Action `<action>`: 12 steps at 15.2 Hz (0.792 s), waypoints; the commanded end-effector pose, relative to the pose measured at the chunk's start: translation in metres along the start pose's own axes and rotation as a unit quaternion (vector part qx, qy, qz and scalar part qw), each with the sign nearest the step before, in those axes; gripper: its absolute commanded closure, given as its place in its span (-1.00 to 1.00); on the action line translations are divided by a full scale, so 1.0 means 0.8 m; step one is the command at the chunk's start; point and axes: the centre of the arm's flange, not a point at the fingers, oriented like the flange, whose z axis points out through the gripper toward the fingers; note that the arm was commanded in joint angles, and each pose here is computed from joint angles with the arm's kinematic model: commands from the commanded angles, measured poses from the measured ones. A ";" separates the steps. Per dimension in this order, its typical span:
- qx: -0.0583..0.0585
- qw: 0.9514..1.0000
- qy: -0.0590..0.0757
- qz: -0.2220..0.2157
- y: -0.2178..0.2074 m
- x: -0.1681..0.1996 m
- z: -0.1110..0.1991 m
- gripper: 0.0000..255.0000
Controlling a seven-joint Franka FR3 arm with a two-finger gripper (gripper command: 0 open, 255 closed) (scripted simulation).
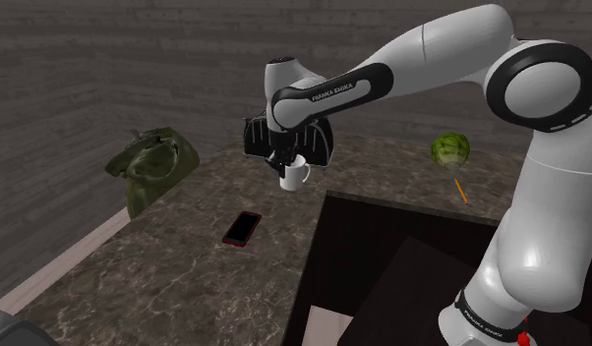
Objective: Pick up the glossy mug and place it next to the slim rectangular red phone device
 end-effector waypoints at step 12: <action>0.000 1.000 0.000 0.000 -0.006 -0.004 0.087 1.00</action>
